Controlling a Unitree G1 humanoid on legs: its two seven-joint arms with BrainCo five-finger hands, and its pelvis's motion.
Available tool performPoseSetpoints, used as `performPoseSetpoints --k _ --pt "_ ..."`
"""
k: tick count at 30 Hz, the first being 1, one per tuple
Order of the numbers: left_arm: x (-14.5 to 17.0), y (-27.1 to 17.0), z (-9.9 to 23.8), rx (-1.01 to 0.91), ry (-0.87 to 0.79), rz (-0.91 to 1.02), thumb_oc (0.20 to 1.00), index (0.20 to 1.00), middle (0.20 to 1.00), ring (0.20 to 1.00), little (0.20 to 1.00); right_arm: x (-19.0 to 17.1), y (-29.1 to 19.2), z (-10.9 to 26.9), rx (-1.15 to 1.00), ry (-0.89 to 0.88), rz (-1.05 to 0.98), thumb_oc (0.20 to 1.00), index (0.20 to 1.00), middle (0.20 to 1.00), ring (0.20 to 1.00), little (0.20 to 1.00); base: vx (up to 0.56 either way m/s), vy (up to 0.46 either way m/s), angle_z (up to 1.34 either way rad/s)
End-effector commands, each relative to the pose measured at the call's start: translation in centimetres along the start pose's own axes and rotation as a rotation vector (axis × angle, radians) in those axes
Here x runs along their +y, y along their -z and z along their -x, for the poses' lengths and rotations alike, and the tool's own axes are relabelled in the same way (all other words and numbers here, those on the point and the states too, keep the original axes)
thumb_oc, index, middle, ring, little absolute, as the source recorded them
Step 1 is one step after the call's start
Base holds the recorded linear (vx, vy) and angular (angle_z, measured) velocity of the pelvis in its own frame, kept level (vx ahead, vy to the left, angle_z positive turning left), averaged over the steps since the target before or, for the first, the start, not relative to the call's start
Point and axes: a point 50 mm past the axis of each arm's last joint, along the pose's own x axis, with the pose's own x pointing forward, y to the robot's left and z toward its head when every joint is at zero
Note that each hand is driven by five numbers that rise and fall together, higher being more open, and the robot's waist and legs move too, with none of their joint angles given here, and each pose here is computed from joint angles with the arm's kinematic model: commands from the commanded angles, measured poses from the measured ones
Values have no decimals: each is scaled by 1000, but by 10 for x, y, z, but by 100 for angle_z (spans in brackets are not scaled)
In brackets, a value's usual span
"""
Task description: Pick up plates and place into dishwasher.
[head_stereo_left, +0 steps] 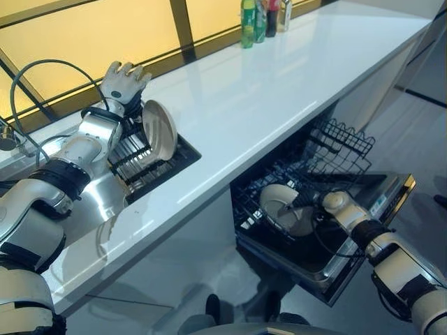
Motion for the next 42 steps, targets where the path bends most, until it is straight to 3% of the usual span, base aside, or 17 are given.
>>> performPoseSetpoints --k 1,10,11,12,23,35,37,38,42 --pt "73 33 -26 118 -187 -78 1000 1000 1000 1000 1000 -42 -47 11 -81 76 95 200 200 200 200 200 -12 36 2" --pt "81 29 -26 99 -186 -86 1000 1000 1000 1000 1000 -46 -52 14 -136 112 52 200 200 200 200 200 0 4 0" --pt "82 28 -26 97 -186 -87 1000 1000 1000 1000 1000 -49 -54 16 -150 143 48 313 313 313 313 313 -10 34 0" --pt "83 28 -26 97 -188 -87 1000 1000 1000 1000 1000 -51 -57 17 -171 169 45 1000 1000 1000 1000 1000 -13 34 1" --pt "74 38 -19 104 -117 -129 1000 1000 1000 1000 1000 -56 -102 49 -492 247 117 1000 1000 1000 1000 1000 -11 39 0" --pt "31 87 16 221 89 -145 1000 1000 1000 1000 1000 -66 -70 113 -667 340 169 1000 1000 1000 1000 1000 5 47 -5" --pt "26 95 22 245 122 -149 504 504 504 504 504 -70 -67 123 -685 370 173 1000 1000 1000 1000 1000 0 16 -23" --pt "21 104 27 281 176 -157 216 216 216 216 216 -74 -66 134 -714 407 176 1000 1000 1000 1000 1000 -4 16 -23" --pt "7 116 40 304 227 -145 200 200 200 200 200 -75 -70 153 -790 464 187 1000 1000 1000 1000 1000 7 14 -17"
